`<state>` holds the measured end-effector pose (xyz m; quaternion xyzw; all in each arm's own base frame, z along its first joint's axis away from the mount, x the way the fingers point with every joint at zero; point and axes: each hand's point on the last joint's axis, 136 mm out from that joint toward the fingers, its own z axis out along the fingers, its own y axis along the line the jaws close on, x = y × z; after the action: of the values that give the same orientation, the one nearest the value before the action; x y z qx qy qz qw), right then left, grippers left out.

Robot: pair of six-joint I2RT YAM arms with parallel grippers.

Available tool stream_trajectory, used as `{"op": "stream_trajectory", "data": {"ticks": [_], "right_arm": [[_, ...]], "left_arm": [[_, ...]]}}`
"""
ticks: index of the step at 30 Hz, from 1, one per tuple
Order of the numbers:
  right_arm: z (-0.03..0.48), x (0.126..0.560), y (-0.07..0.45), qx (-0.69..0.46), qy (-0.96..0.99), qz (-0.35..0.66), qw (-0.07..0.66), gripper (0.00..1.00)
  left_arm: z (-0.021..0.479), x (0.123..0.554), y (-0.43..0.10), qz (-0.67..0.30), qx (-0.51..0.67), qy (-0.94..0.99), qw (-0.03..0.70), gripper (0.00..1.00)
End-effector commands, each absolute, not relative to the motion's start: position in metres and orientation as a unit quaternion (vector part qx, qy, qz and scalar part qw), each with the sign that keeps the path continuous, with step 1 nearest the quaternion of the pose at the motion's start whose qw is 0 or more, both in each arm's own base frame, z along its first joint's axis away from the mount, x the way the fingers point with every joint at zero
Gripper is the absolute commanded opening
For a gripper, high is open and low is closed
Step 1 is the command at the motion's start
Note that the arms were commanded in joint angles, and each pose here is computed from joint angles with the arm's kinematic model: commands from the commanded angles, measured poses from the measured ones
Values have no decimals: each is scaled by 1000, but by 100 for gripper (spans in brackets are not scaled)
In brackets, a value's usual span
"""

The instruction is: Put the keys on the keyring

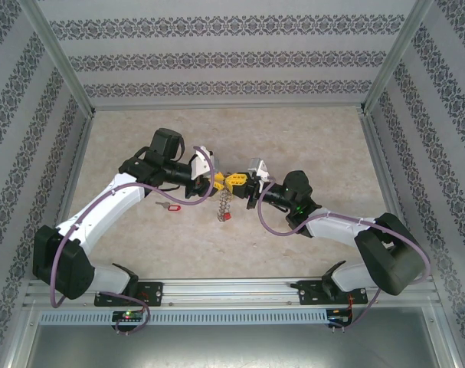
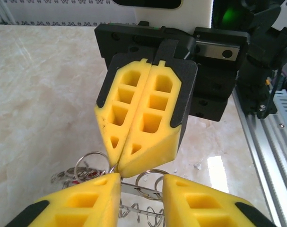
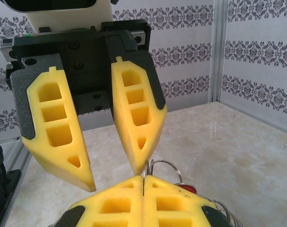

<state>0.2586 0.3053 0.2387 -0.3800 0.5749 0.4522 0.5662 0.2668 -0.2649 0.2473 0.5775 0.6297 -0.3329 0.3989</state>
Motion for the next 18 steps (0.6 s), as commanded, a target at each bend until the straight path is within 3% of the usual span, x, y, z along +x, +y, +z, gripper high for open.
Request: {"op": "stream_trajectory", "data": {"ticks": [1,8,18], "right_arm": [[272,246,308,-404,519,463,594,0],[271,243,309,-409,517,463,592,0],[272,238,309,-417,513,461,593,0]], "left_arm": [[256,270,-260,-286,593,617,431,33],[275,269,-254,-253,605,595,464,36],[253,266,-262,-294,626,596,407,33]]}}
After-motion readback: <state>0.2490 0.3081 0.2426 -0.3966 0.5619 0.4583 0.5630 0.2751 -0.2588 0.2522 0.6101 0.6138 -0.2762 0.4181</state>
